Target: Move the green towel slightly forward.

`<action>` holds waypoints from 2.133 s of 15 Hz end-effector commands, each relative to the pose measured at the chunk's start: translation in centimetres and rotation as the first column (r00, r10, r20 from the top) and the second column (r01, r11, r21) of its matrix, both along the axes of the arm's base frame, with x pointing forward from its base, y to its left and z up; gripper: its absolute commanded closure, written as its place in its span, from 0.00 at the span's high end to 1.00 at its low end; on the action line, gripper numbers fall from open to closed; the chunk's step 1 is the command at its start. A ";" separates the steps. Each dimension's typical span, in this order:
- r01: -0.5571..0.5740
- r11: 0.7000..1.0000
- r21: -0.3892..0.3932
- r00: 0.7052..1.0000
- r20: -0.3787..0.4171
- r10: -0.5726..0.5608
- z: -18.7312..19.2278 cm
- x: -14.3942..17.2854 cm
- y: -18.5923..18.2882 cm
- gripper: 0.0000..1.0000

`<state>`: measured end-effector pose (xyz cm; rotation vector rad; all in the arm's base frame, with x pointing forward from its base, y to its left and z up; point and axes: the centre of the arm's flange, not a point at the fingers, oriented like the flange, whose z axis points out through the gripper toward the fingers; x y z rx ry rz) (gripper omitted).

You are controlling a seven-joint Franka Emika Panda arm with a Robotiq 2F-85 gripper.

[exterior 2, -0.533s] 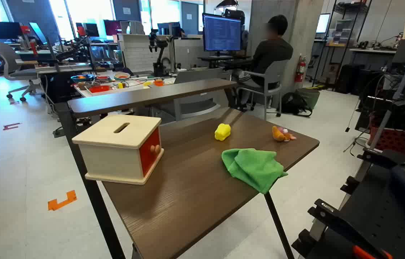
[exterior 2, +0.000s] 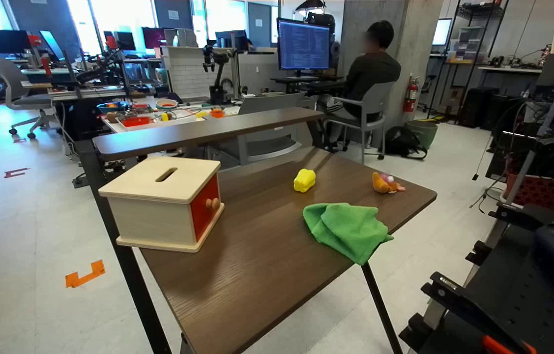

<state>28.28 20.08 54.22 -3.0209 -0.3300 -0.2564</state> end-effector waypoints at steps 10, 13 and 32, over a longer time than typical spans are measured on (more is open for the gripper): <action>0.160 0.987 0.008 0.981 0.107 -0.160 -8.2 8.1 -0.8 1.00; 0.215 0.976 -0.010 0.974 0.078 -0.214 -13.3 10.7 -2.6 1.00; 0.748 0.639 -0.180 0.663 0.154 -0.733 -34.6 12.0 -9.4 1.00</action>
